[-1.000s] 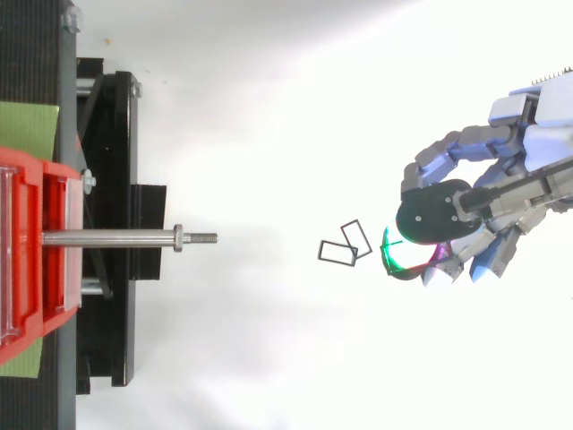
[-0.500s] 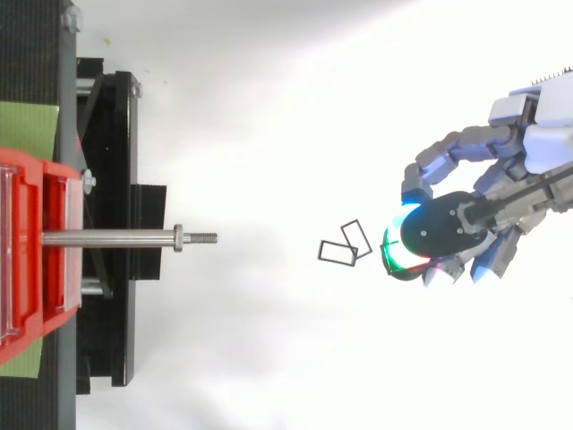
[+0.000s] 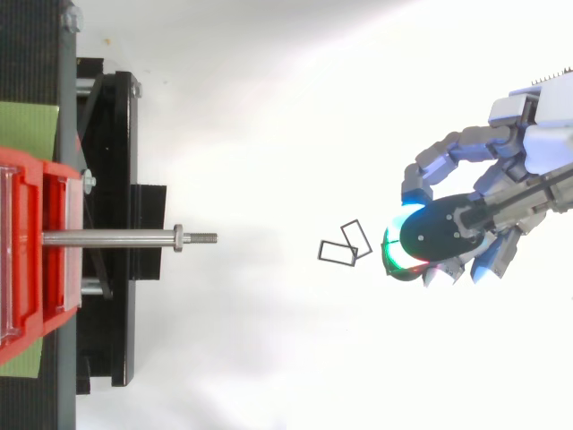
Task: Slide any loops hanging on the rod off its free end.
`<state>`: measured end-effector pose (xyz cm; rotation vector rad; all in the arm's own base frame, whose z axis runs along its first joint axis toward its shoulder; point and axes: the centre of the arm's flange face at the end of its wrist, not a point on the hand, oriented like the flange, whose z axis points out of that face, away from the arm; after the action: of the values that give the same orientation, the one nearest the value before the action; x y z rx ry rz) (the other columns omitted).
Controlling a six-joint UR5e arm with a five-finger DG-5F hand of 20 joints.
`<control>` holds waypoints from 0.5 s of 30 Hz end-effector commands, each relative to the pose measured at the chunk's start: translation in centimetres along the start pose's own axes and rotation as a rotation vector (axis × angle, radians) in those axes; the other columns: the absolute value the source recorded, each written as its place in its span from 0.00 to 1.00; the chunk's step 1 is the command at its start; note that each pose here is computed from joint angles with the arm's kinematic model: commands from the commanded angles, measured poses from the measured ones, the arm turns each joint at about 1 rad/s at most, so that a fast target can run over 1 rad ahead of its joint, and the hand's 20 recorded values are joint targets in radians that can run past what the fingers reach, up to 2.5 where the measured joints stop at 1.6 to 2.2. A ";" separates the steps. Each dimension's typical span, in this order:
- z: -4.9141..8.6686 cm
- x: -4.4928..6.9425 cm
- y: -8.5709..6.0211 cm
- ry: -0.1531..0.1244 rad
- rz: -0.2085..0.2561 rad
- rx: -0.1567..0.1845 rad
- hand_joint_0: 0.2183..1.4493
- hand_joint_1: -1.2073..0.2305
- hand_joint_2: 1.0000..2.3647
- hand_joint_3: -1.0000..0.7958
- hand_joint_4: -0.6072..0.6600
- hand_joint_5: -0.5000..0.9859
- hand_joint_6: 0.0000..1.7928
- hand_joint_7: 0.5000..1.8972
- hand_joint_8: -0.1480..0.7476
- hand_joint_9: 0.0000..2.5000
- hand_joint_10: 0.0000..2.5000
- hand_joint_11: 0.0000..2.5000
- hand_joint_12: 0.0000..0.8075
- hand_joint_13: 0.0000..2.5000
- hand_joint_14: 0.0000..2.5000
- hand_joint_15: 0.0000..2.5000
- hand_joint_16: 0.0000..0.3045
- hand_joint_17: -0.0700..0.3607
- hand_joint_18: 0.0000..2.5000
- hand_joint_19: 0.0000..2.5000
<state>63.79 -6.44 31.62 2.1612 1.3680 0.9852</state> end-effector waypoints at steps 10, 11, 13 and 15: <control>0.0 0.0 0.0 0.000 0.001 0.000 0.30 0.34 0.02 0.46 0.47 0.23 0.51 0.46 0.49 0.40 0.01 0.20 0.35 0.37 0.00 0.09 0.14 0.39 0.39 0.18; 0.0 0.0 0.0 0.000 0.001 0.000 0.30 0.35 0.02 0.47 0.47 0.23 0.51 0.46 0.49 0.40 0.01 0.20 0.35 0.37 0.00 0.09 0.14 0.39 0.38 0.19; 0.0 0.0 0.0 0.001 0.000 -0.001 0.30 0.35 0.01 0.48 0.46 0.23 0.51 0.46 0.50 0.41 0.01 0.20 0.36 0.38 0.00 0.09 0.15 0.40 0.39 0.18; 0.0 0.0 0.0 -0.001 0.000 0.000 0.30 0.35 0.01 0.48 0.46 0.24 0.51 0.45 0.51 0.41 0.01 0.19 0.37 0.38 0.00 0.09 0.16 0.41 0.40 0.17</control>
<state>63.79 -6.44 31.61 2.1616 1.3679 0.9852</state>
